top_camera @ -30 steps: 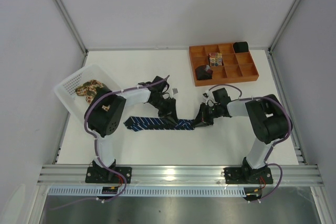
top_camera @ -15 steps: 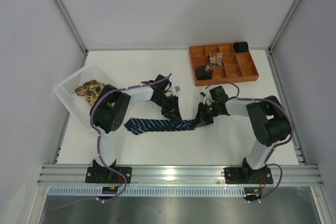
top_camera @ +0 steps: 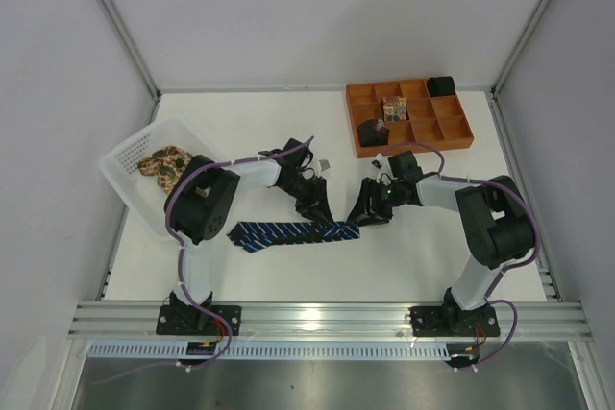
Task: Roll the ties
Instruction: Roll the tie
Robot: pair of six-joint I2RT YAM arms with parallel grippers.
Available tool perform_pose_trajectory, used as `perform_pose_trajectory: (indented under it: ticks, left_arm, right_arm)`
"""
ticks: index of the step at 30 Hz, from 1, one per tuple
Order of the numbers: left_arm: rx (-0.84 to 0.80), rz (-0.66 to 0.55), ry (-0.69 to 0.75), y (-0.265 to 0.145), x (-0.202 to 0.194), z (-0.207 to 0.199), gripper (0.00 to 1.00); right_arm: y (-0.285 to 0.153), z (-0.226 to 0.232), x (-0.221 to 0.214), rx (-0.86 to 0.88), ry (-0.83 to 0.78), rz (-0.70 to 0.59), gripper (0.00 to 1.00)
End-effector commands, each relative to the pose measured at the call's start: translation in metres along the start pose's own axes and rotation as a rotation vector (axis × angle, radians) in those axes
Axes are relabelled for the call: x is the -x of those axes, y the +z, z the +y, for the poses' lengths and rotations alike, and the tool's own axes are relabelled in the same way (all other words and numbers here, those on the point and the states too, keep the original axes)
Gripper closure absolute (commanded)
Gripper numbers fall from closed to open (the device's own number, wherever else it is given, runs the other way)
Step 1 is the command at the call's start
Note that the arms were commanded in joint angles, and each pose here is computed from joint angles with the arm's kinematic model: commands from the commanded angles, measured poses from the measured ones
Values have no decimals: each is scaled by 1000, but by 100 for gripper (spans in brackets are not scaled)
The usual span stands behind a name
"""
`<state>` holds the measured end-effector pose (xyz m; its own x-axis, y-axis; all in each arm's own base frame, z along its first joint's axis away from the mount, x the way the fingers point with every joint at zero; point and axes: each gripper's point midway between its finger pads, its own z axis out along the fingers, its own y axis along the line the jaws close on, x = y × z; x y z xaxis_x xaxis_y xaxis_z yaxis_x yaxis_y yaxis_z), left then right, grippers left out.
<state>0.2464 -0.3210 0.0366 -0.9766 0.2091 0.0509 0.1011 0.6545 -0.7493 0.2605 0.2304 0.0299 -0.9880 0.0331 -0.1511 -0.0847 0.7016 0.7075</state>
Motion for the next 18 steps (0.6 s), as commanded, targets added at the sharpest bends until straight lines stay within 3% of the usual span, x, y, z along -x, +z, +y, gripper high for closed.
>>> perform_pose_trajectory:
  ticks: [1, 7, 10, 11, 17, 18]
  left_arm:
    - [28, -18, 33, 0, 2, 2, 75]
    - [31, -10, 35, 2, 0, 5, 75]
    - [33, -5, 38, 3, -2, 7, 75]
    - [31, -4, 38, 3, -2, 7, 75]
    - [29, 1, 38, 4, -3, 8, 75]
    - [28, 3, 38, 4, -3, 8, 75]
  right_arm:
    - [0, 6, 17, 36, 4, -33, 48]
    - [11, 3, 16, 56, 27, -8, 52]
    - [13, 2, 15, 60, 31, -3, 63]
    - [13, 1, 14, 56, 29, -2, 72]
    - [13, -2, 17, 31, 33, -6, 100]
    - [13, 0, 19, 29, 24, -10, 100]
